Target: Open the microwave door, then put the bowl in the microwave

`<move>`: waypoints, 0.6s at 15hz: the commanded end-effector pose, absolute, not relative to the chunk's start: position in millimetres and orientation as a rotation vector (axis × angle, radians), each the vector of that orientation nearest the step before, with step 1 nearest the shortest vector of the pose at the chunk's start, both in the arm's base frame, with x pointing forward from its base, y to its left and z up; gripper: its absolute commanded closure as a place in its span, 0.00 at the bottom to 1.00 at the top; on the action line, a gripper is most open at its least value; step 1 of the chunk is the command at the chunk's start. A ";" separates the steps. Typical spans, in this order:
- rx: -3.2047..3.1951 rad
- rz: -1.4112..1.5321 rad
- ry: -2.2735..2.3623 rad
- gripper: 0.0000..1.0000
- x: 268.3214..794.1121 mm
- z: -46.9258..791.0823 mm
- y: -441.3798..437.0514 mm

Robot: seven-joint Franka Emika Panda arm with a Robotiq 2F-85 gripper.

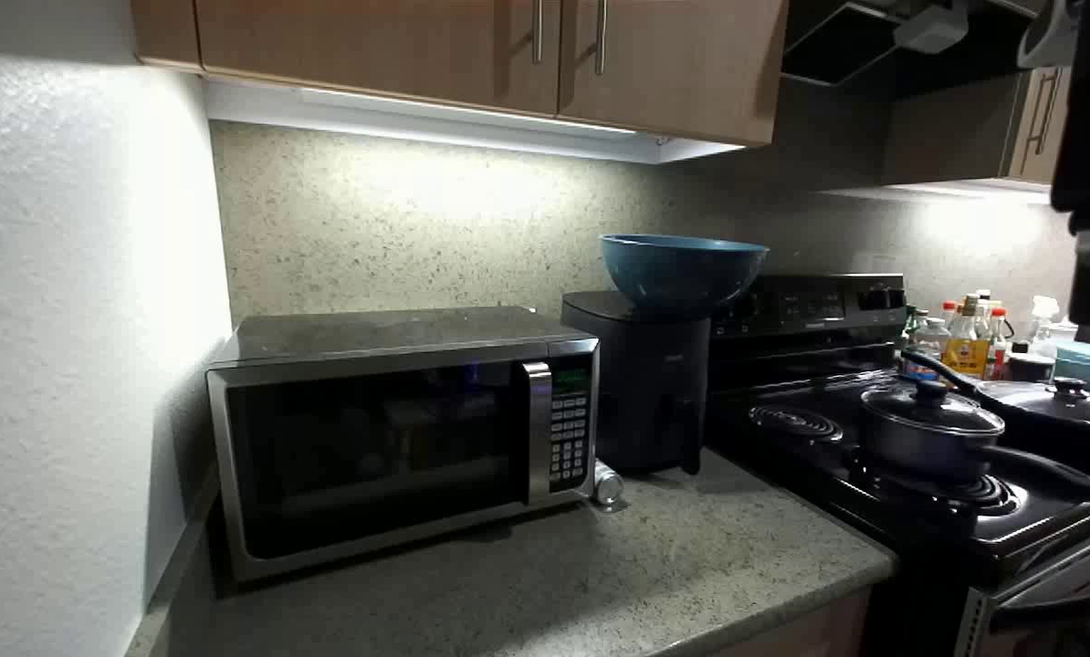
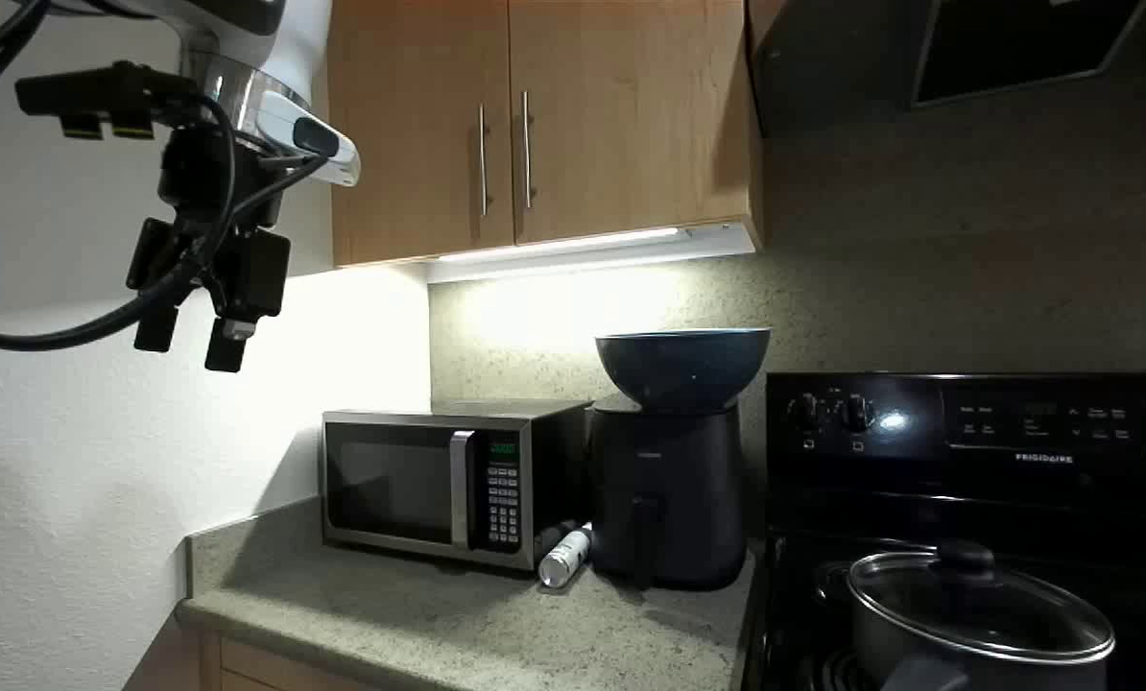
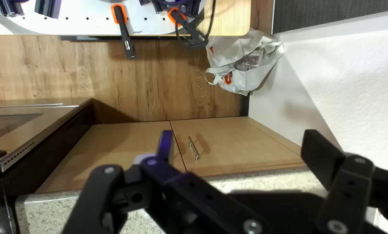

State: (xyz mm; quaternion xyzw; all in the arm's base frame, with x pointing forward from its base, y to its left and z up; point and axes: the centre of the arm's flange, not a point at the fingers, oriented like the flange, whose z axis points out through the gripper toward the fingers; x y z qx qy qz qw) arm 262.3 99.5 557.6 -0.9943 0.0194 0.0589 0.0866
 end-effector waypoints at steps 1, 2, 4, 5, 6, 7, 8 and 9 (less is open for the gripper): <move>-2.962 0.175 0.058 0.00 262.3 557.6 99.5; -2.962 0.175 0.058 0.00 262.3 557.6 99.5; -2.962 0.175 0.058 0.00 262.3 557.6 99.5; -2.962 0.175 0.058 0.00 262.3 557.6 99.5; -2.962 0.175 0.058 0.00 262.3 557.6 99.5; -2.970 0.185 0.071 0.00 267.8 553.8 101.8; -2.985 0.169 0.122 0.00 278.5 547.1 105.8; -2.974 0.132 0.147 0.00 287.5 541.8 109.1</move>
